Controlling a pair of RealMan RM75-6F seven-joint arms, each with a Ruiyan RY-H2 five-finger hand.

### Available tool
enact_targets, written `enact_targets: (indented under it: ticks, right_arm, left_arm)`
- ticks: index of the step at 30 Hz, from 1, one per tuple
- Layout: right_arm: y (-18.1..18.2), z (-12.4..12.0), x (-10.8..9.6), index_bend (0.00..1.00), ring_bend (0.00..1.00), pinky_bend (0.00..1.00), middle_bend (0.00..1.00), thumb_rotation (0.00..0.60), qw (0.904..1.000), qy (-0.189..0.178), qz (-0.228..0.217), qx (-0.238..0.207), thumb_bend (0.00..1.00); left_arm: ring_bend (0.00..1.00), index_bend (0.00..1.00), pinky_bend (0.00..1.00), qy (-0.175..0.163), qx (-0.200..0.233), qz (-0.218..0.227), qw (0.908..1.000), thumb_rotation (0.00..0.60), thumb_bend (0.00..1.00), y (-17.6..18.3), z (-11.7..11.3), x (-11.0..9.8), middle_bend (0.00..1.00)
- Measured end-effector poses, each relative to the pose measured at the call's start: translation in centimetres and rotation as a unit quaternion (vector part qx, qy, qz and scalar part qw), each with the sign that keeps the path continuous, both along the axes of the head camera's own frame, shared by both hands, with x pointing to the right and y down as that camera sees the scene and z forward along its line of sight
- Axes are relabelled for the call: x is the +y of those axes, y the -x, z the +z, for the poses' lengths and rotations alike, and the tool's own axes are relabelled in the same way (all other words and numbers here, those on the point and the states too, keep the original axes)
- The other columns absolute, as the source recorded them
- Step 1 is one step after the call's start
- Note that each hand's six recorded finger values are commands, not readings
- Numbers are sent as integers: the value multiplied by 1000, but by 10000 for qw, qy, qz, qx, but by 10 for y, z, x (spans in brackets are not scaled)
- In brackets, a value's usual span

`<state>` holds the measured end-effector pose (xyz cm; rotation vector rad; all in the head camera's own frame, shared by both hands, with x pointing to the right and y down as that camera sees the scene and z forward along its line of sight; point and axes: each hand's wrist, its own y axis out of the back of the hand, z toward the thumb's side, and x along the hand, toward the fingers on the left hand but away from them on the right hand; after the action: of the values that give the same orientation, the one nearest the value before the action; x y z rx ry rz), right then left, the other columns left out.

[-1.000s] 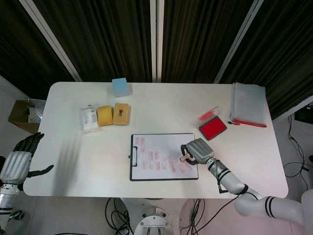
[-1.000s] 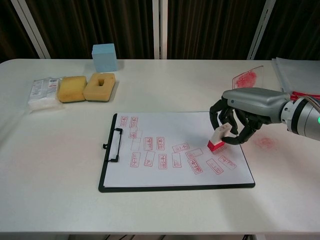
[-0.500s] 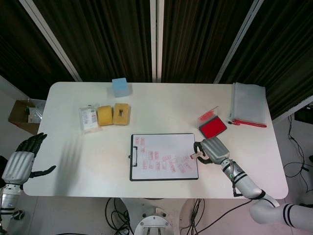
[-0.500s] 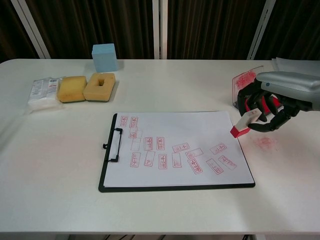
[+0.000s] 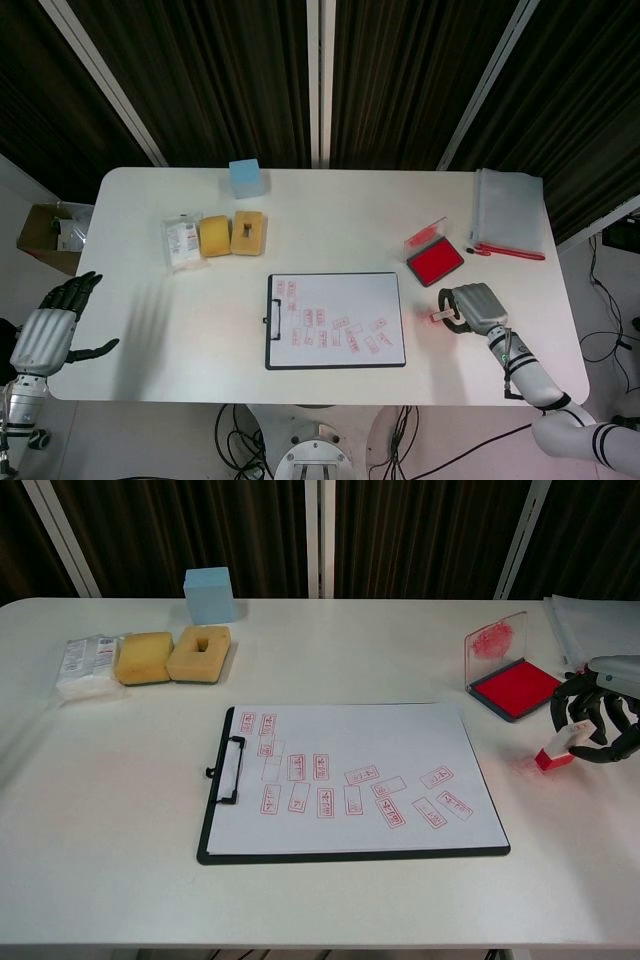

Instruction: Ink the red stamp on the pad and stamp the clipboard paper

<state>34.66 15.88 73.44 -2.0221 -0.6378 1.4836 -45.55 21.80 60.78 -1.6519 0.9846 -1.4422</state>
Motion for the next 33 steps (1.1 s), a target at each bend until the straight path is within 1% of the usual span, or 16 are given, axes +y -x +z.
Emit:
enact_targets:
  ticks: [7, 22, 27, 33]
  right_arm:
    - [5, 7, 2, 781, 564, 644, 653, 600, 9999, 50, -76, -87, 399]
    - [8, 9, 5, 653, 554, 644, 573, 600, 9995, 148, -274, -72, 385]
    - [8, 9, 5, 605, 533, 643, 516, 600, 9993, 178, -323, -62, 382]
    - [8, 7, 7, 539, 478, 643, 401, 600, 9989, 196, -427, -54, 373]
  left_arm:
    - [96, 73, 181, -4, -9, 5, 10000, 446, 123, -1, 0, -1, 66]
    - [96, 80, 180, -4, -12, -7, 10000, 442, 122, 1, -1, -1, 66]
    - [96, 80, 181, -5, -13, -8, 10000, 445, 123, 1, -2, -1, 66]
    - [96, 80, 181, 10, -10, -10, 10000, 445, 123, 1, 0, -1, 66]
